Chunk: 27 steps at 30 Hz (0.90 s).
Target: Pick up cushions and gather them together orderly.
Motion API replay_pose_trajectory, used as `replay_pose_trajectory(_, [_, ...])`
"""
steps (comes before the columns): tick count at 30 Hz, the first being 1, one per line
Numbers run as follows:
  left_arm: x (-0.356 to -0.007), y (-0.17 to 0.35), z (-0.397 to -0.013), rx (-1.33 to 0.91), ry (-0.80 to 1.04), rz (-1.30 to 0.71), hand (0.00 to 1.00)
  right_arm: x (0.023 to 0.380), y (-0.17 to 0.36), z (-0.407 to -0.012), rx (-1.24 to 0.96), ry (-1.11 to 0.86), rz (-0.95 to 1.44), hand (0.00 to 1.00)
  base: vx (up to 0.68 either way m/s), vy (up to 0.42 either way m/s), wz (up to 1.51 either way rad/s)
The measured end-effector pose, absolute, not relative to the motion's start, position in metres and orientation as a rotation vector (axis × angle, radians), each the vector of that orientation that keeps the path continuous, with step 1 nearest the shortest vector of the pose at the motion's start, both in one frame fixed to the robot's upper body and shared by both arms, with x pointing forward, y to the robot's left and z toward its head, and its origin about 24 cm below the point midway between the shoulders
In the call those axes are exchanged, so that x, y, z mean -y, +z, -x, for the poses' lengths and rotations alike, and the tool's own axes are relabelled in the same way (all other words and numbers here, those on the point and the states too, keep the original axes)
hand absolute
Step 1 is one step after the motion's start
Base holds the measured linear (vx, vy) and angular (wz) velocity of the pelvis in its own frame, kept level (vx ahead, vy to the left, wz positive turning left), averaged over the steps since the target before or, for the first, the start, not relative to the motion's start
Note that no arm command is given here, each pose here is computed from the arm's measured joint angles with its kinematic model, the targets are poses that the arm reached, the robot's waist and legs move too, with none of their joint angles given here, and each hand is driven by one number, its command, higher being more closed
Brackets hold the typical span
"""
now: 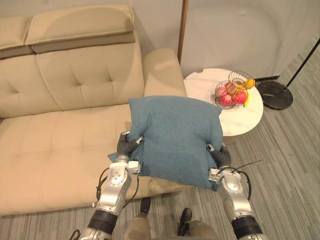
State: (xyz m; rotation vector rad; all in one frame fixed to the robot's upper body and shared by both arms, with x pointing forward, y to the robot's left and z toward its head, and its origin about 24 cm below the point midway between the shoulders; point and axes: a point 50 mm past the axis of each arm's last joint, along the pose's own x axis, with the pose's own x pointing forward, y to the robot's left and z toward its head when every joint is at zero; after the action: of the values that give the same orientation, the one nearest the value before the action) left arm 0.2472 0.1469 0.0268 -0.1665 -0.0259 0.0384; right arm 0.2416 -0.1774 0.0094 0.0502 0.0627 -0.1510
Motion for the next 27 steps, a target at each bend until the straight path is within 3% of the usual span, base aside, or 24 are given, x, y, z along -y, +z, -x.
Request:
replay_pose_trajectory(5, [-0.142,0.036,-0.223,0.083,0.024,0.264,1.00,0.178,0.021,-0.222,-0.007,-0.160,-0.036,1.00,0.00,-0.021,0.27])
replay_pose_trajectory(14, [-0.137,0.058,-0.215,0.180,0.014,0.322,1.00,0.177,0.057,-0.217,0.157,-0.197,0.022,1.00,-0.04,0.007,0.78])
replay_pose_trajectory(21, [-0.134,0.061,-0.215,0.208,0.015,0.366,1.00,0.175,0.076,-0.234,0.248,-0.239,0.057,1.00,-0.02,0.202,0.69])
replay_pose_trajectory(27, [-0.133,0.036,-0.223,0.094,-0.018,0.305,1.00,0.174,0.048,-0.235,0.117,-0.276,0.051,1.00,0.08,0.473,0.14])
